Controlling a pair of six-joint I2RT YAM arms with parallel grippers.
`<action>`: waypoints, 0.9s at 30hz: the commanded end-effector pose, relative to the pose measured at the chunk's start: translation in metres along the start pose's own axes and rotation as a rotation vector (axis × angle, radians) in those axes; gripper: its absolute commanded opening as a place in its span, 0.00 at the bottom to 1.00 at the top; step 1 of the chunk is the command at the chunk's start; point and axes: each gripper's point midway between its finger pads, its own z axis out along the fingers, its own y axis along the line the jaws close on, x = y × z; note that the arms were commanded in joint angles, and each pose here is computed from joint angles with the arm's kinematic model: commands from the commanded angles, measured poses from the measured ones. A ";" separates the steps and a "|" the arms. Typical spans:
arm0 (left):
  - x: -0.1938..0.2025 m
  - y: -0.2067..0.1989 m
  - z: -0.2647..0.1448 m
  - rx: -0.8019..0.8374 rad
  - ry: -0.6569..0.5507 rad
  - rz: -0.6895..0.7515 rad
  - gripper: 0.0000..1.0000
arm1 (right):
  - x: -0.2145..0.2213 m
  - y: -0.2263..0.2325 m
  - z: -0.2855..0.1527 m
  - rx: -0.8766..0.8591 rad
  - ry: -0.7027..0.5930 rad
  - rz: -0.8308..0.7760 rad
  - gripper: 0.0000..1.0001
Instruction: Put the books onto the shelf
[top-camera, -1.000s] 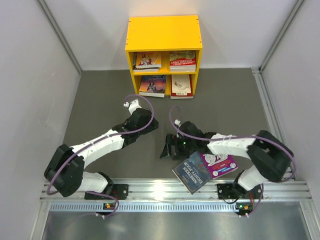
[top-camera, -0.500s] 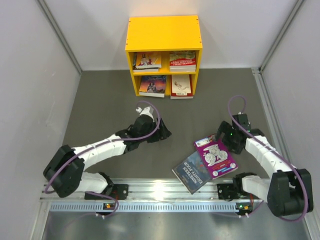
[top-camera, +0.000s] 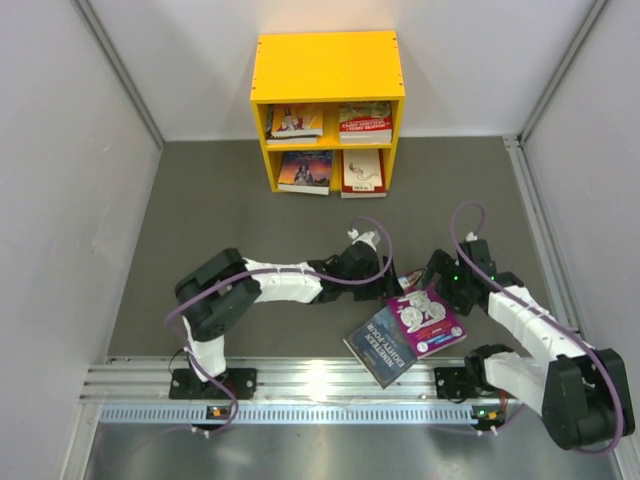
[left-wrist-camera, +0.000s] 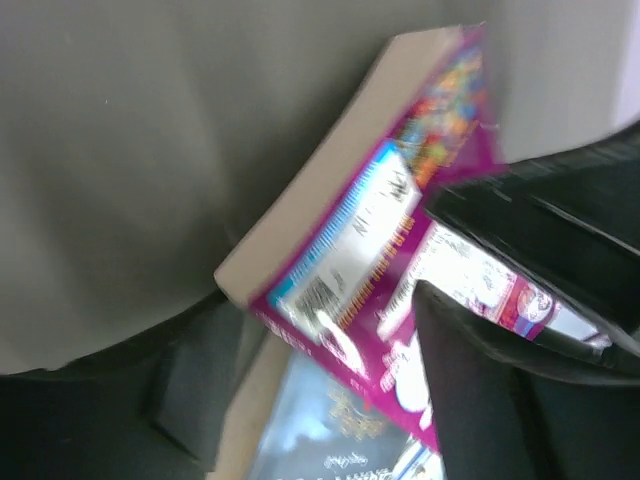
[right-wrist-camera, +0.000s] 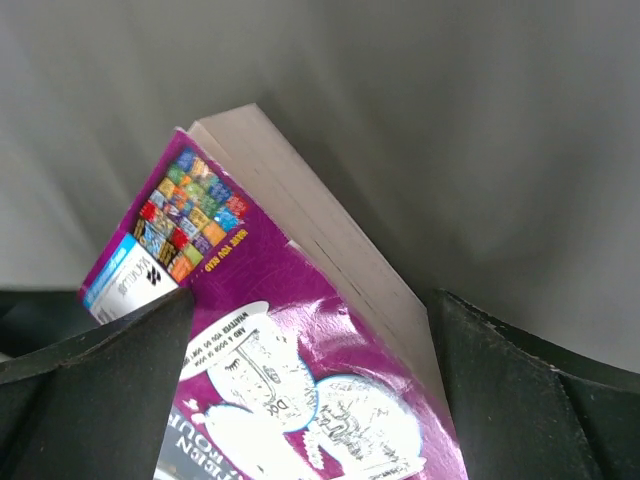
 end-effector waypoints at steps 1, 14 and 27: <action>-0.003 -0.044 0.013 0.157 -0.003 -0.035 0.71 | 0.054 -0.012 0.003 0.022 0.185 0.010 1.00; -0.027 -0.052 0.000 0.135 -0.117 0.001 0.00 | 0.059 0.014 0.006 -0.045 0.191 -0.063 0.97; -0.107 -0.041 -0.064 -0.078 -0.303 0.112 0.00 | -0.014 0.065 -0.100 0.139 -0.234 -0.316 1.00</action>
